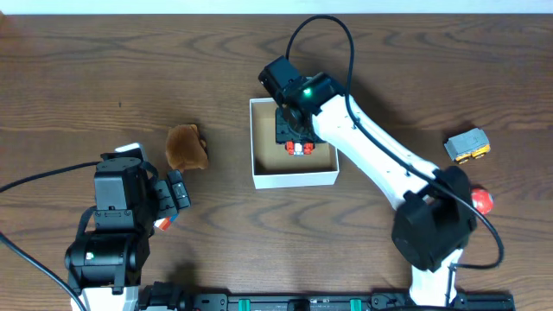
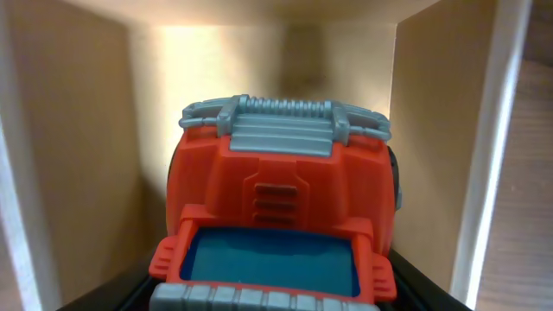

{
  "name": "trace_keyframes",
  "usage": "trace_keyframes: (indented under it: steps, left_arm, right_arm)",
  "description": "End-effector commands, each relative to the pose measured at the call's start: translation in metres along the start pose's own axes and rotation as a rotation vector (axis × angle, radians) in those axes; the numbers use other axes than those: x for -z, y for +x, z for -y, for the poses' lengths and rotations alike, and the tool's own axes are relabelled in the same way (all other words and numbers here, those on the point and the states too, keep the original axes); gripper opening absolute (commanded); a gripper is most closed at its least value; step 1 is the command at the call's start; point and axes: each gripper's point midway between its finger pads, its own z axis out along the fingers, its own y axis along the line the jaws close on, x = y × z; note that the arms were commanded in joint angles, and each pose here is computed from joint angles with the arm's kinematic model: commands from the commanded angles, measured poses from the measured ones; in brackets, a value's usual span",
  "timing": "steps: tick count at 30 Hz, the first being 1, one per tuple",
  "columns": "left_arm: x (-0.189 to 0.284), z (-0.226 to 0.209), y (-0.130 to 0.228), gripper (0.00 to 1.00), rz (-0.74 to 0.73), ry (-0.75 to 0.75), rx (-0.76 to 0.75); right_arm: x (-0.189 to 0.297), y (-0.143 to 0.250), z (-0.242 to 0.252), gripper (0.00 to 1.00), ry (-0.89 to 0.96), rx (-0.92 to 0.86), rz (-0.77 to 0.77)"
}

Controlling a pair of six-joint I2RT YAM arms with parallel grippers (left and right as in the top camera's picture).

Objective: Pack container
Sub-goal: 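Lift the red fire truck and lower it into the white box, then open the right gripper and withdraw it from the box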

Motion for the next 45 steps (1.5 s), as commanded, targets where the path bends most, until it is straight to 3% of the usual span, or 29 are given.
trace_keyframes:
  steps: [1, 13, 18, 20, 26, 29, 45]
  left_arm:
    - [0.005, -0.002, -0.008, 0.98, 0.022, -0.01, 0.02]
    - [0.005, -0.002, -0.006, 0.98, 0.016, -0.011, 0.019]
    - [0.005, -0.002, -0.006, 0.98, 0.015, -0.012, 0.019]
    - [0.005, -0.002, -0.006, 0.98, 0.015, -0.012, 0.019]
    - [0.005, -0.002, -0.006, 0.98, 0.015, -0.012, 0.019]
    - [0.005, -0.003, -0.006, 0.98, 0.015, -0.012, 0.019]
    - [0.005, -0.003, -0.006, 0.98, 0.015, -0.012, 0.019]
  right_arm:
    - [-0.025, -0.006, 0.017, 0.01, 0.041, -0.009, -0.034]
    - [-0.067, -0.013, 0.03, 0.05, 0.064, 0.03, -0.082]
    - [-0.074, -0.011, 0.029, 0.2, 0.066, 0.047, -0.09]
    - [-0.076, -0.009, 0.028, 0.36, 0.059, 0.046, -0.1]
    - [-0.077, -0.008, 0.025, 0.52, 0.055, 0.05, -0.104]
    - [-0.077, -0.008, 0.025, 0.67, 0.055, 0.05, -0.104]
    - [-0.077, -0.014, 0.024, 0.71, 0.049, 0.048, -0.079]
